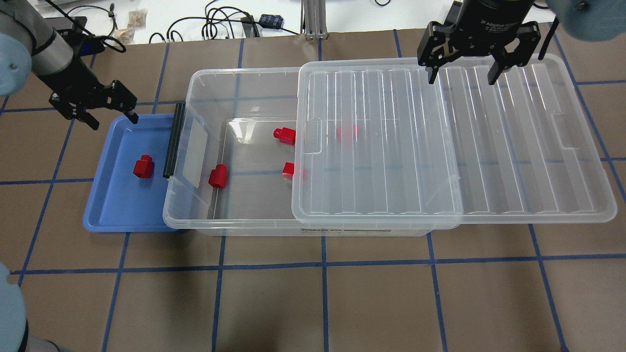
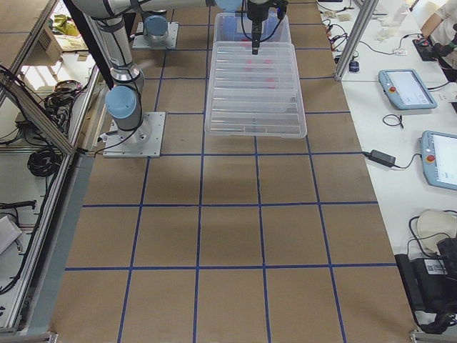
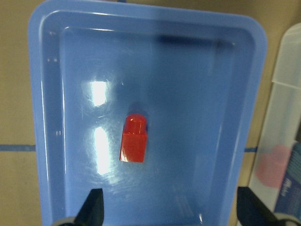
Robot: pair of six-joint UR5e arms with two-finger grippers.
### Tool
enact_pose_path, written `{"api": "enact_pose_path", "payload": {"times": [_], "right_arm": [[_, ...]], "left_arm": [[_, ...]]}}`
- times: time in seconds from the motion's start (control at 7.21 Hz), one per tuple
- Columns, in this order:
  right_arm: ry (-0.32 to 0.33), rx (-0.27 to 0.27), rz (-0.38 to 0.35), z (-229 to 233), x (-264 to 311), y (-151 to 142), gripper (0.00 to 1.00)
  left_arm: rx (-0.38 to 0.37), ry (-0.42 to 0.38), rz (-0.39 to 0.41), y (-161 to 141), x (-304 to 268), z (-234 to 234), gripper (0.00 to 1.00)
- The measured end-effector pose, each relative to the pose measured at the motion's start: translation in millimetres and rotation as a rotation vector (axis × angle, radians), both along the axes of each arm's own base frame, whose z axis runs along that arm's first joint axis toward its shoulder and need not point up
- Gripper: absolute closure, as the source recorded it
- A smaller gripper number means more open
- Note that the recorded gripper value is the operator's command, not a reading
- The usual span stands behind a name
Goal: Place red block in blue tray from box
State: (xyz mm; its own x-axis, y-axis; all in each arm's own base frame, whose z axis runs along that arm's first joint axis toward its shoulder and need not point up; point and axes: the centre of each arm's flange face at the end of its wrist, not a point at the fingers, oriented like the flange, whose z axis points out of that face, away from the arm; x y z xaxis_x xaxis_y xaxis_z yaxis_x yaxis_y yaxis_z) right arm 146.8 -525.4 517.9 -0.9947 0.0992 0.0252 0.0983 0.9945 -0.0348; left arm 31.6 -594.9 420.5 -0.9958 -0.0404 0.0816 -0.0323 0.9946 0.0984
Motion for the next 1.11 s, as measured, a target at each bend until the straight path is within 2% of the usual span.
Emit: {"api": "enact_pose_path", "payload": {"times": [0.14, 0.42, 0.83, 1.11], "right_arm": [[0.000, 0.000, 0.000, -0.4, 0.1, -0.1, 0.00], [0.001, 0.001, 0.000, -1.1, 0.0, -0.4, 0.00], [0.007, 0.002, 0.000, -1.5, -0.6, -0.8, 0.00], [0.010, 0.001, 0.002, -1.5, -0.9, -0.9, 0.00]], "left_arm": [[-0.016, -0.006, -0.029, 13.8, -30.3, 31.7, 0.00], [-0.034, -0.011, -0.056, 41.2, -82.3, 66.2, 0.00], [-0.001, -0.022, -0.102, 80.1, -133.1, 62.0, 0.00], [0.003, -0.031, -0.115, 90.2, -139.0, 59.9, 0.00]]}}
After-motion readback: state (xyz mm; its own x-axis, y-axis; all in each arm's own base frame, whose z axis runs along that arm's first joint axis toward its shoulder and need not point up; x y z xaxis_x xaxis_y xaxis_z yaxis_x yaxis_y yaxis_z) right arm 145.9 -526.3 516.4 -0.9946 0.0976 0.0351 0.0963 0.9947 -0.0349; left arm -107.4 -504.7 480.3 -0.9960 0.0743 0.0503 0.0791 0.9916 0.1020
